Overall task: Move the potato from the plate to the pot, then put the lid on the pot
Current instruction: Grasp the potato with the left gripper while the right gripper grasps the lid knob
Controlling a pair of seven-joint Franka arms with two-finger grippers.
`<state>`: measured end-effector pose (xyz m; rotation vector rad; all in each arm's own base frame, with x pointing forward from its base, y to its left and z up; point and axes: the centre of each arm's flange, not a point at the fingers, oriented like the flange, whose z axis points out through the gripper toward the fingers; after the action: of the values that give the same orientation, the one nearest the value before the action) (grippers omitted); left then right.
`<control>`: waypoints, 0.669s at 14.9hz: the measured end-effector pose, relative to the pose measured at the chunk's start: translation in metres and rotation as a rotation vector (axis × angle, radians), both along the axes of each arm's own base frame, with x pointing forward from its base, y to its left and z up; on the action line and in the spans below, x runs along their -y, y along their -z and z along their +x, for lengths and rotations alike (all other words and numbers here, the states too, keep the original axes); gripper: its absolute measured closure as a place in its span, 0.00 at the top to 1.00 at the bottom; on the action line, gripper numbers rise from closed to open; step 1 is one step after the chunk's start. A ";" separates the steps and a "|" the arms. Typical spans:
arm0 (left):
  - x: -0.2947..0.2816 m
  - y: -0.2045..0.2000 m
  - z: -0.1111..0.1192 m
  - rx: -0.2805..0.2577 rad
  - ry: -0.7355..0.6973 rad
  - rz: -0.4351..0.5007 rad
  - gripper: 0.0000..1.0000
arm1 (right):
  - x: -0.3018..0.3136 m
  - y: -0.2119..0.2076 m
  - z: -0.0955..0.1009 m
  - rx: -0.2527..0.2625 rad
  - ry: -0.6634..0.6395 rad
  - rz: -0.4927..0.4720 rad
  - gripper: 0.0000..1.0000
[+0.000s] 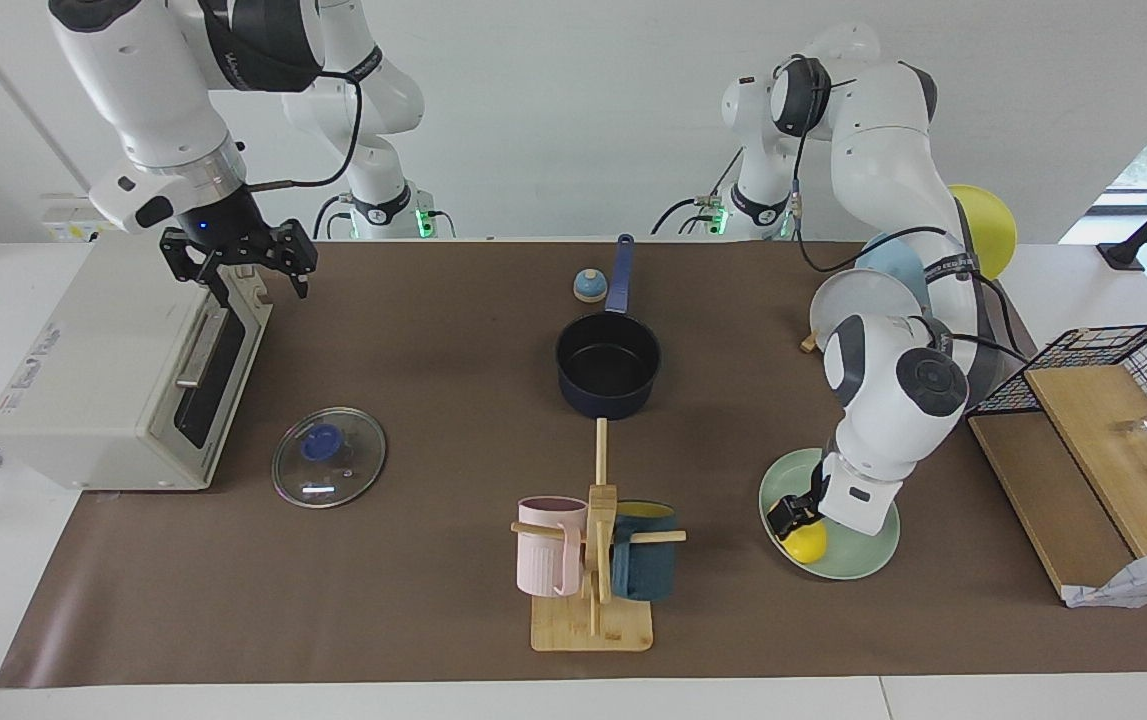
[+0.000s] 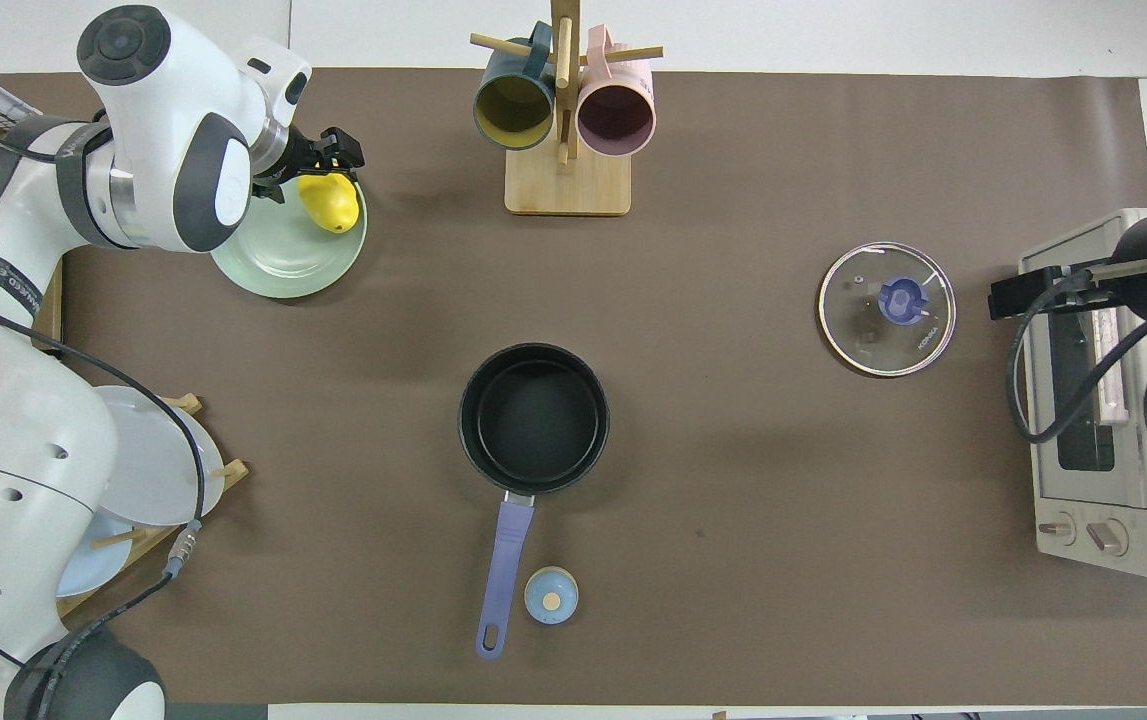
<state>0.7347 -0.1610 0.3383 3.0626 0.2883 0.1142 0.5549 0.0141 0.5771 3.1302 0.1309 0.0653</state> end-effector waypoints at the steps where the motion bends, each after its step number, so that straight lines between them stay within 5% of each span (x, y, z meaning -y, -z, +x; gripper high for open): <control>1: 0.000 0.004 -0.001 0.003 -0.001 0.000 1.00 | -0.003 0.014 0.005 0.007 -0.005 0.000 1.00; 7: -0.003 0.015 -0.002 0.008 -0.002 0.006 0.97 | -0.018 0.096 0.043 0.008 -0.057 0.002 1.00; 10: -0.005 0.013 -0.002 0.012 -0.004 0.008 0.63 | -0.013 0.131 0.056 0.021 -0.093 0.000 1.00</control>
<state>0.7331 -0.1557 0.3254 3.0680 0.2940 0.1341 0.6112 0.0270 0.4458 3.1213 0.2767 0.0987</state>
